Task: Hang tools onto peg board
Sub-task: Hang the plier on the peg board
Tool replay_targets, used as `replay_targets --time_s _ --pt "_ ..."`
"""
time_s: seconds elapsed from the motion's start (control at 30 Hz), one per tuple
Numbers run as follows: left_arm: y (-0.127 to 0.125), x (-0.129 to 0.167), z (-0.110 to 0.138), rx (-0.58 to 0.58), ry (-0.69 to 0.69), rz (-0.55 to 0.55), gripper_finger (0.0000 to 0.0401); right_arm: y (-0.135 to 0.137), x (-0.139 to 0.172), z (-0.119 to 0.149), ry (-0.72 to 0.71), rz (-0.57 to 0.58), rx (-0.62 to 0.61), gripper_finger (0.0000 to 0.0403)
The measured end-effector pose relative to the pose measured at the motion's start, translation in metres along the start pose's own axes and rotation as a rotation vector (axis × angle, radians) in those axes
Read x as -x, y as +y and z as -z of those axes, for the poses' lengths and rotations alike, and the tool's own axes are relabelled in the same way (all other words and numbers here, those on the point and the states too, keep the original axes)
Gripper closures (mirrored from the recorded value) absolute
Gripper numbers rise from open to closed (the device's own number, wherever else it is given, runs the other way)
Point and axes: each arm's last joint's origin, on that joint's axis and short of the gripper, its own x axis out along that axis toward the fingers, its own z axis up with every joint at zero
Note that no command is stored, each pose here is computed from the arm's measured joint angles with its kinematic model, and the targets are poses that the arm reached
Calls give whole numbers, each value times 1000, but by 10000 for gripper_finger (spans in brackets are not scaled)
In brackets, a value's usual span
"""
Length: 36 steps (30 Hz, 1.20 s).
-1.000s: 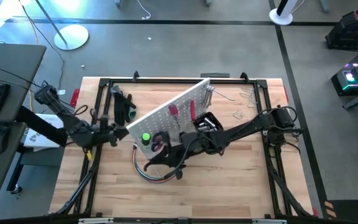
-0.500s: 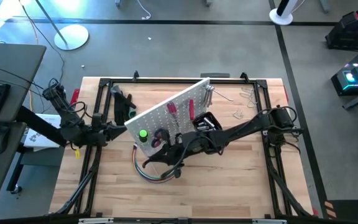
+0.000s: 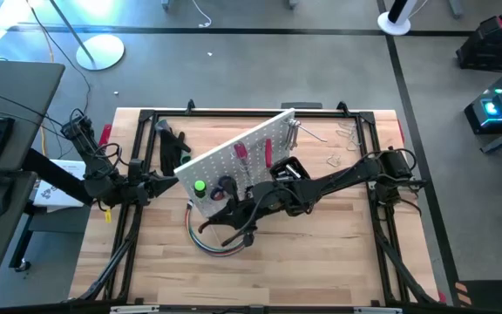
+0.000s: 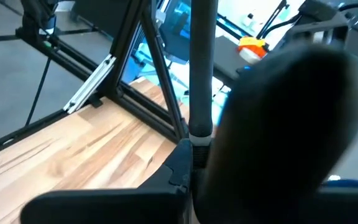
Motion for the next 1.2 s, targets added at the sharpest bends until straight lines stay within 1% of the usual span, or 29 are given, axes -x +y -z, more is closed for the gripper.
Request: replay_targets --time_s 0.23,0.43,0.6,0.8,1.0,1.2 --pt "0 0 0 1 -1 0 401 -2 0 -4 -39 23 -4 379" --pt "0 0 0 -4 -5 -3 401 0 -6 5 -14 17 -3 379" --pt "0 0 0 1 -7 -2 401 -1 -7 8 13 55 -5 379" --pt "0 -1 2 -8 -7 -11 401 2 -7 7 64 131 81 379" --pt "-1 -3 7 -11 -4 -23 401 10 -11 6 40 103 86 379" --pt "-1 -4 12 -3 -1 -31 401 15 -19 9 -2 133 84 379"
